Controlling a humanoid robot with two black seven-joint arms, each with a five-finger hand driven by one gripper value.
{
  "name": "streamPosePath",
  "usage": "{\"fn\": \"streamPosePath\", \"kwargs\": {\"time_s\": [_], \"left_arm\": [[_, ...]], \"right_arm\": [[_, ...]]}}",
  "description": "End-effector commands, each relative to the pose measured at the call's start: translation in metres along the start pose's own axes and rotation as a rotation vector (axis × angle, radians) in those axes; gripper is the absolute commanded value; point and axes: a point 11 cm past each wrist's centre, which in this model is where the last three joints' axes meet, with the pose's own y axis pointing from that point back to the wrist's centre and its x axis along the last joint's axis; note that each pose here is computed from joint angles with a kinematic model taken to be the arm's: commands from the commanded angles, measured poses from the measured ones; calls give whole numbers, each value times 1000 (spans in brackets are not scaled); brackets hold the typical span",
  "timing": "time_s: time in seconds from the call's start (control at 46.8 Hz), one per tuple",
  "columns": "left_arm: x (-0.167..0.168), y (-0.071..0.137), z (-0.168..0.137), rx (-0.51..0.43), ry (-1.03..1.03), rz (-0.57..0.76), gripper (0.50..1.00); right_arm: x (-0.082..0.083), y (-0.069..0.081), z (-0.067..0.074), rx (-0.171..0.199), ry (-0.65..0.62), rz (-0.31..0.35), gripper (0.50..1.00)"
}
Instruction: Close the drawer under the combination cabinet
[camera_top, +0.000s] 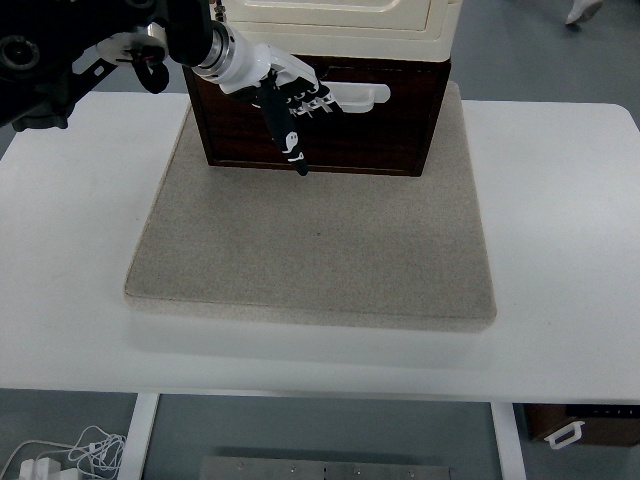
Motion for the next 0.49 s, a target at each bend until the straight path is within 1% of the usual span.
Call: {"fn": "streamPosePath", "kwargs": {"time_s": [0.0,0.107,0.192,0.256,0.363,0.47], "left_arm": [[0,6,18,-87,8,-4,994],[-3,13,40,-212,38,-28,992],[0,22,61,-337,73,-33,990],[7,33,76,-438,89,-15,990],[17,54,103,-644,110,14,990],[36,76,117,-789,155,99,992]], "right_arm": [[0,0,0,0,0,0,952],[0,0,0,0,0,0,952],[0,0,0,0,0,1,952],[0,0,0,0,0,0,952],[0,0,0,0,0,0,952],[0,0,0,0,0,0,952]]}}
